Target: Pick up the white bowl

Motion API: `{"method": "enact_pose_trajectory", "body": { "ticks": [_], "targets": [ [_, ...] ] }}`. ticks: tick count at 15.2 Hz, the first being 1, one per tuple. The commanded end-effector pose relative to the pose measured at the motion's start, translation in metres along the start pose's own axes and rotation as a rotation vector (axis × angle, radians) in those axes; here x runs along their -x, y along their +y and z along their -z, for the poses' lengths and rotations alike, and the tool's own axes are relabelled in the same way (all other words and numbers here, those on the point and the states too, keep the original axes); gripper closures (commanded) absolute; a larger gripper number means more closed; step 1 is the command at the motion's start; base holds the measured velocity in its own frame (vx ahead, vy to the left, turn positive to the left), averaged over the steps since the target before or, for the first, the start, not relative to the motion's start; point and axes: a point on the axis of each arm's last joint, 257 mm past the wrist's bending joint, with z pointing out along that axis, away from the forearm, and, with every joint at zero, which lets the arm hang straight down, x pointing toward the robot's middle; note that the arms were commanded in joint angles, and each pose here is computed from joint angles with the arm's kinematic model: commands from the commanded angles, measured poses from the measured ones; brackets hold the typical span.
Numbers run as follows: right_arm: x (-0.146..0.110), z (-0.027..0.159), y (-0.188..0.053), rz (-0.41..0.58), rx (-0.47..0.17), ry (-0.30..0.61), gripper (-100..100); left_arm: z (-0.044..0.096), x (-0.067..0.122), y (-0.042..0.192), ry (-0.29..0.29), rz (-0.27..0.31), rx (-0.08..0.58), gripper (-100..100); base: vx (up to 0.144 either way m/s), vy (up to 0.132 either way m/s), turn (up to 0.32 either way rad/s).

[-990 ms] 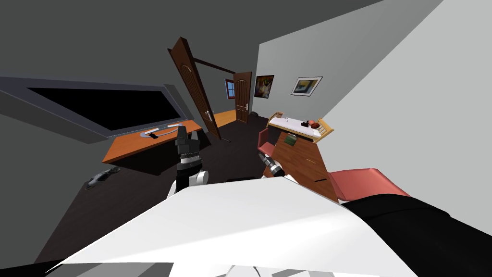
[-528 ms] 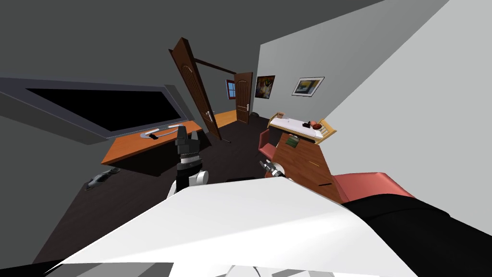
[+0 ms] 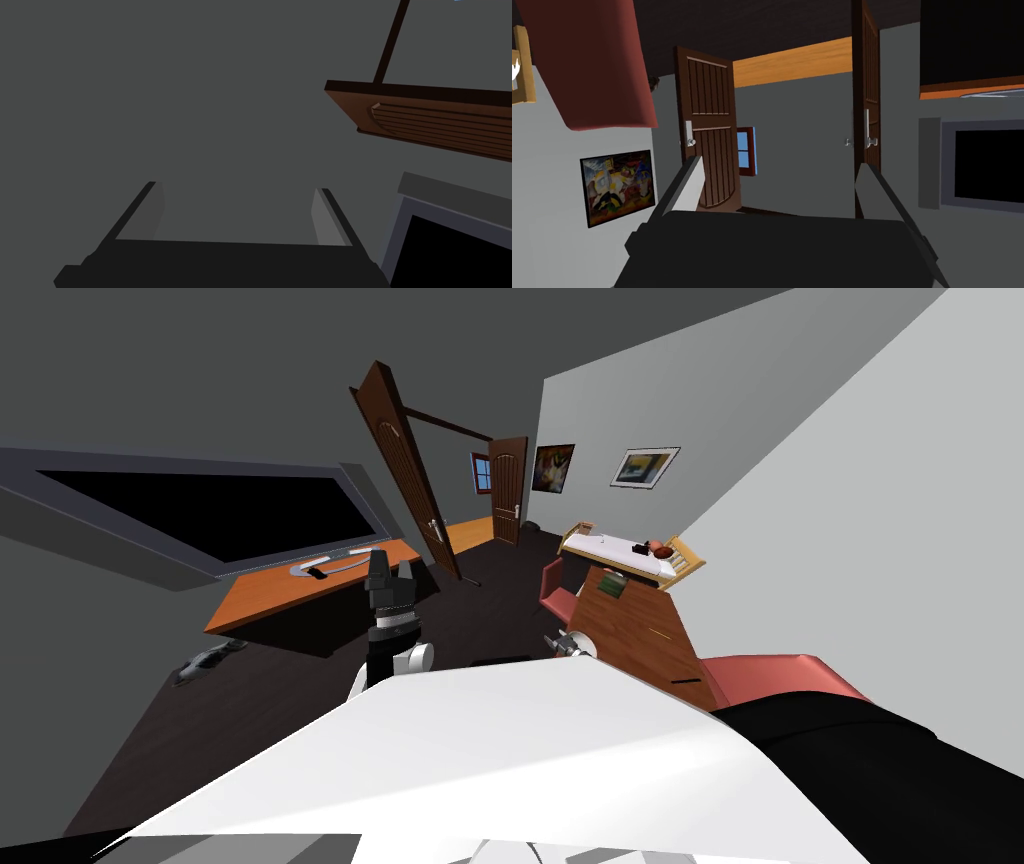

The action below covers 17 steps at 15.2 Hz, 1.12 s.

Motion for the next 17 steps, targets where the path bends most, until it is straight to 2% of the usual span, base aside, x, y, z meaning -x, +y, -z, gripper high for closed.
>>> {"method": "enact_pose_trajectory", "body": {
  "ticks": [1, 2, 4, 5, 6, 7, 9, 10, 11, 12, 14, 15, 17],
  "targets": [
    [-0.015, 0.001, -0.005, 0.026, -0.008, 0.032, -100, 0.000, 0.000, 0.000, 0.000, 0.000, 0.000, 0, 0.047, 0.001, 0.006],
    [-0.032, 0.006, -0.010, 0.105, -0.006, 0.078, -100, 0.000, 0.000, 0.000, 0.000, 0.000, 0.000, 0, 0.061, 0.005, 0.016],
    [-0.043, 0.010, -0.015, 0.101, -0.017, 0.102, -100, 0.000, 0.000, 0.000, 0.000, 0.000, 0.000, 0, 0.058, 0.008, 0.009],
    [-0.066, 0.018, -0.023, 0.176, -0.018, 0.162, -100, 0.000, 0.000, 0.000, 0.000, 0.000, 0.000, 0, 0.064, 0.006, 0.017],
    [-0.070, 0.020, -0.025, 0.175, -0.022, 0.171, -100, 0.000, 0.000, 0.000, 0.000, 0.000, 0.000, 0, 0.067, 0.001, 0.014],
    [-0.085, 0.027, -0.030, 0.251, -0.015, 0.217, -100, 0.000, 0.000, 0.000, 0.000, 0.000, 0.000, 0, 0.081, 0.005, 0.020],
    [-0.095, 0.032, -0.035, 0.247, -0.023, 0.238, -100, 0.000, 0.000, 0.000, 0.000, 0.000, 0.000, 0, 0.074, 0.006, 0.008],
    [-0.113, 0.041, -0.041, 0.319, -0.017, 0.290, -100, 0.000, 0.000, 0.000, 0.000, 0.000, 0.000, 0, 0.067, 0.008, 0.017],
    [-0.119, 0.044, -0.044, 0.317, -0.021, 0.304, -100, 0.000, 0.000, 0.000, 0.000, 0.000, 0.000, 0, 0.067, 0.010, 0.012],
    [-0.133, 0.053, -0.050, 0.387, -0.010, 0.347, -100, 0.000, 0.000, 0.000, 0.000, 0.000, 0.000, 0, 0.077, 0.008, 0.021],
    [-0.141, 0.058, -0.054, 0.384, -0.017, 0.367, -100, 0.000, 0.000, 0.000, 0.000, 0.000, 0.000, 0, 0.063, 0.003, 0.007],
    [-0.158, 0.070, -0.062, 0.449, -0.007, 0.420, -100, 0.000, 0.000, 0.000, 0.000, 0.000, 0.000, 0, 0.057, -0.002, 0.012],
    [-0.161, 0.073, -0.064, 0.448, -0.010, 0.428, -100, 0.000, 0.000, 0.000, 0.000, 0.000, 0.000, 0, 0.051, 0.006, 0.007]
  ]
}}
